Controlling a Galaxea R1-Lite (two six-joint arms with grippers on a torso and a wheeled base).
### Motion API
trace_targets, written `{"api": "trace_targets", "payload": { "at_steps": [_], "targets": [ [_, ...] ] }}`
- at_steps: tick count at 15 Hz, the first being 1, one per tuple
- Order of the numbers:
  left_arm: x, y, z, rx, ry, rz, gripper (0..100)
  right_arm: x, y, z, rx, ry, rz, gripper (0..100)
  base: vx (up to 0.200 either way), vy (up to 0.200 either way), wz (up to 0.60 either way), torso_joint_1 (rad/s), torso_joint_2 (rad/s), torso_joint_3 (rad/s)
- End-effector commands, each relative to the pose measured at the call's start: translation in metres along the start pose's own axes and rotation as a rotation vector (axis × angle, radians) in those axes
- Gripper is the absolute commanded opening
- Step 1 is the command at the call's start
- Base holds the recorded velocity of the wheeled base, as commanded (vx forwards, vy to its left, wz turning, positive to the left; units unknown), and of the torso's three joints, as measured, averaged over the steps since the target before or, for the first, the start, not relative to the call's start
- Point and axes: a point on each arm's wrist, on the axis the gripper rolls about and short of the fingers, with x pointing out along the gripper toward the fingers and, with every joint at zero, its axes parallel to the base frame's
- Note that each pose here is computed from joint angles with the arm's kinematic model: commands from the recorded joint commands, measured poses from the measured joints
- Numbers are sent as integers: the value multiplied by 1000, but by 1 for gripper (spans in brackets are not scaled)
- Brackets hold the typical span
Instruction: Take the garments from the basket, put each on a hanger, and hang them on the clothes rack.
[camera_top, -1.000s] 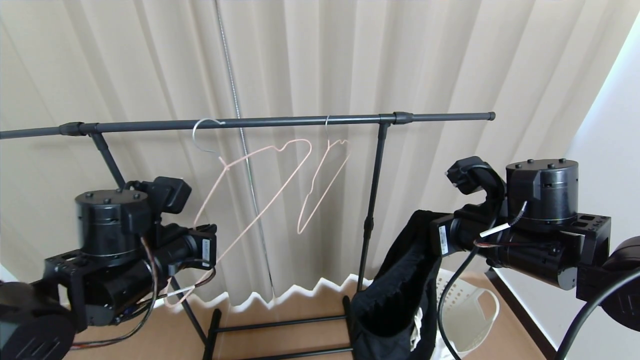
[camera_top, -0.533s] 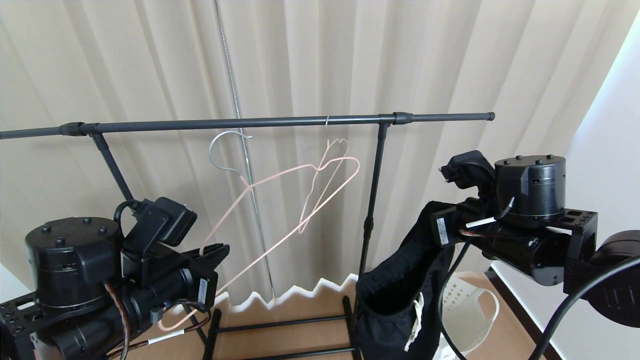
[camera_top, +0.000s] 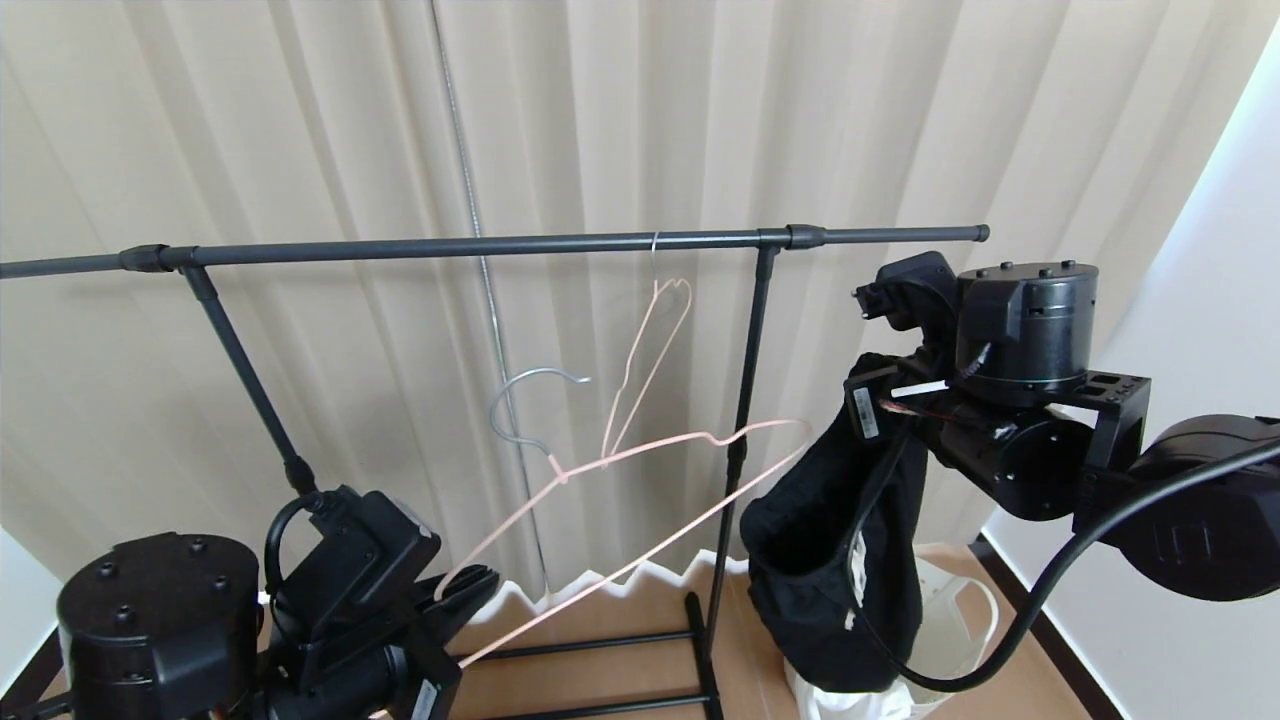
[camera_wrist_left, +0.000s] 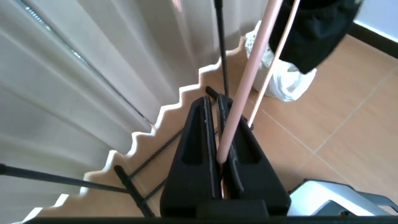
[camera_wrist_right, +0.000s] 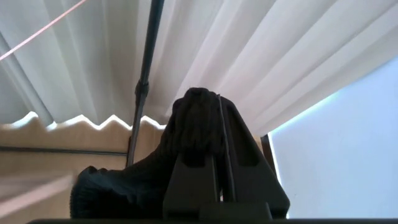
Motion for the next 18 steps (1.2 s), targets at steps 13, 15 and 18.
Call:
{"api": "trace_targets", "payload": {
  "at_steps": [13,15,18],
  "targets": [
    [37,-17,-14,-34,-21,-25,0,-45,56,-5,-22,-48,137,0,0,0,0,0,0,0],
    [37,-17,-14,-37,-24,-23,0,-55,66,-5,-19,-57,173,0,0,0,0,0,0,0],
    [38,-17,-14,-36,-21,-25,0,-68,82,-7,-10,-64,232,0,0,0,0,0,0,0]
  ]
}}
